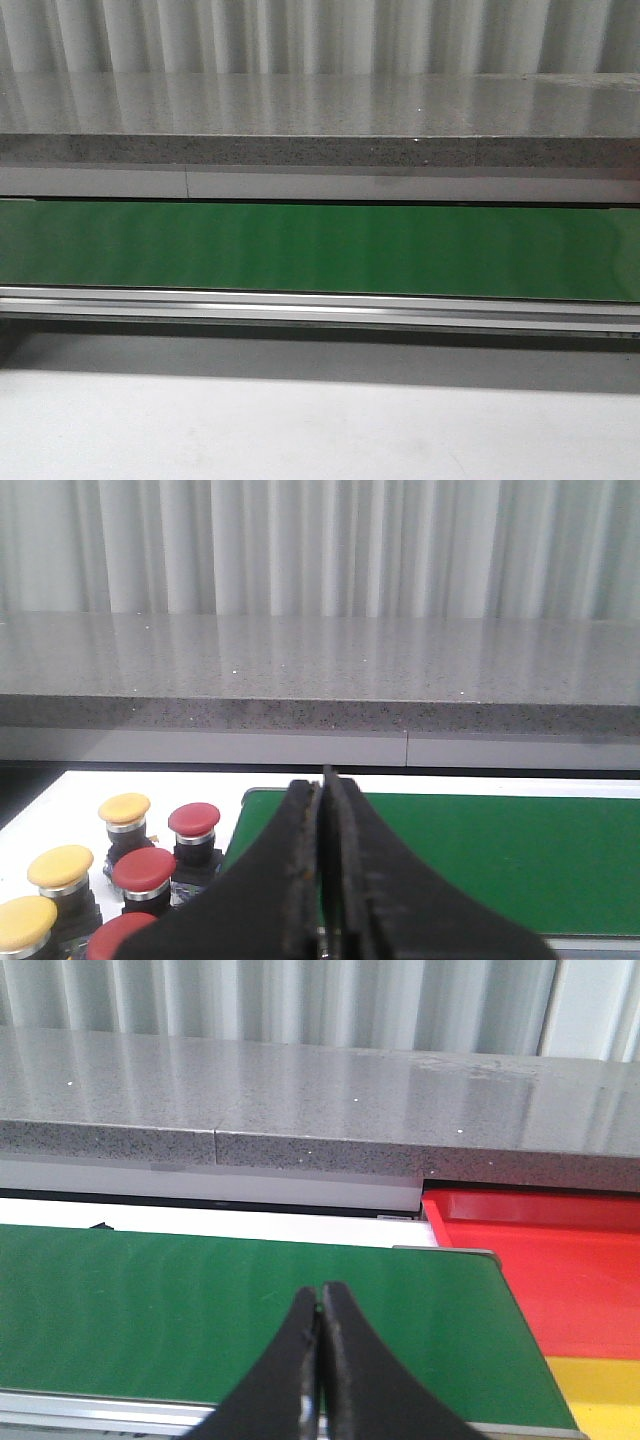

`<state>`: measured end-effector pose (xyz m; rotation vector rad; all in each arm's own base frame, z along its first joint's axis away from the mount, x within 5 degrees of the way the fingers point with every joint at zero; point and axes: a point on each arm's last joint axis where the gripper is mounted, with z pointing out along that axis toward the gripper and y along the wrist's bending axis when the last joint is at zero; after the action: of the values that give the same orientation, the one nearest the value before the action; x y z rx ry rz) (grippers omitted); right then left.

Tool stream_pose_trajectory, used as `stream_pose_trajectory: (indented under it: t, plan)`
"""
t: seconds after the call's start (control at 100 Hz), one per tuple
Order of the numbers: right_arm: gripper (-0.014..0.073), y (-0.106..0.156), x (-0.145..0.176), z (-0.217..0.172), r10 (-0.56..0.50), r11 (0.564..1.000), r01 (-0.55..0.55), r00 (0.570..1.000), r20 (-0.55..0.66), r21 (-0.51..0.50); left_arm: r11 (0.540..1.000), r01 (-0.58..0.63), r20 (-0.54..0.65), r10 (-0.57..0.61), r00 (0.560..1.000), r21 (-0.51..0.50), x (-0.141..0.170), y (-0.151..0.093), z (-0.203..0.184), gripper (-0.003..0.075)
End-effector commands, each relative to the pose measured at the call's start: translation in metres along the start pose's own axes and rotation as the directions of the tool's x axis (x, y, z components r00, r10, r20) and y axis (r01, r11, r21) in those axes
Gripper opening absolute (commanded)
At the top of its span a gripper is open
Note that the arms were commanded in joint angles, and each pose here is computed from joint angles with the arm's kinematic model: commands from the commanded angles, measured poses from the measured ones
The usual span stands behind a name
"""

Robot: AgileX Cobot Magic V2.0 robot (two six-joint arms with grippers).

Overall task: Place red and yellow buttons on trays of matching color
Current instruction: 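Grasp a red-capped button from the pile with the left gripper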

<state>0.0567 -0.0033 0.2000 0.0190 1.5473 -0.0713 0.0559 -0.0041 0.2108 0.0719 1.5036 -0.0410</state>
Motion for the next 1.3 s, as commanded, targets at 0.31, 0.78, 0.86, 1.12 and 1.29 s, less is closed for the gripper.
stream_pose_trajectory:
  t: [0.31, 0.78, 0.86, 1.12, 1.29]
  plan:
    - [-0.0065, 0.0, -0.015, -0.003, -0.009, 1.0, 0.009, 0.994, 0.111, 0.005, 1.0, 0.001, 0.064, -0.001, 0.998, 0.001, 0.007, 0.0, -0.002, -0.002]
    - [-0.0065, 0.0, -0.015, -0.003, -0.009, 1.0, 0.009, 0.994, 0.112, 0.005, 1.0, 0.0, -0.045, 0.0, 0.999, -0.002, -0.014, 0.001, -0.007, -0.002]
    - [-0.0065, 0.0, -0.015, -0.003, -0.009, 1.0, 0.009, 0.994, 0.112, 0.005, 1.0, 0.003, -0.066, -0.003, 0.998, -0.002, -0.023, 0.001, -0.007, -0.002]
    - [-0.0065, 0.0, -0.015, -0.003, -0.009, 1.0, 0.009, 0.994, 0.112, 0.005, 1.0, 0.011, -0.361, -0.01, 0.933, 0.0, -0.056, 0.002, 0.007, -0.002]
    - [-0.0065, 0.0, -0.015, -0.003, -0.009, 1.0, 0.009, 0.994, 0.112, 0.005, 1.0, 0.002, -0.55, -0.002, 0.835, 0.0, -0.068, 0.002, 0.03, -0.002]
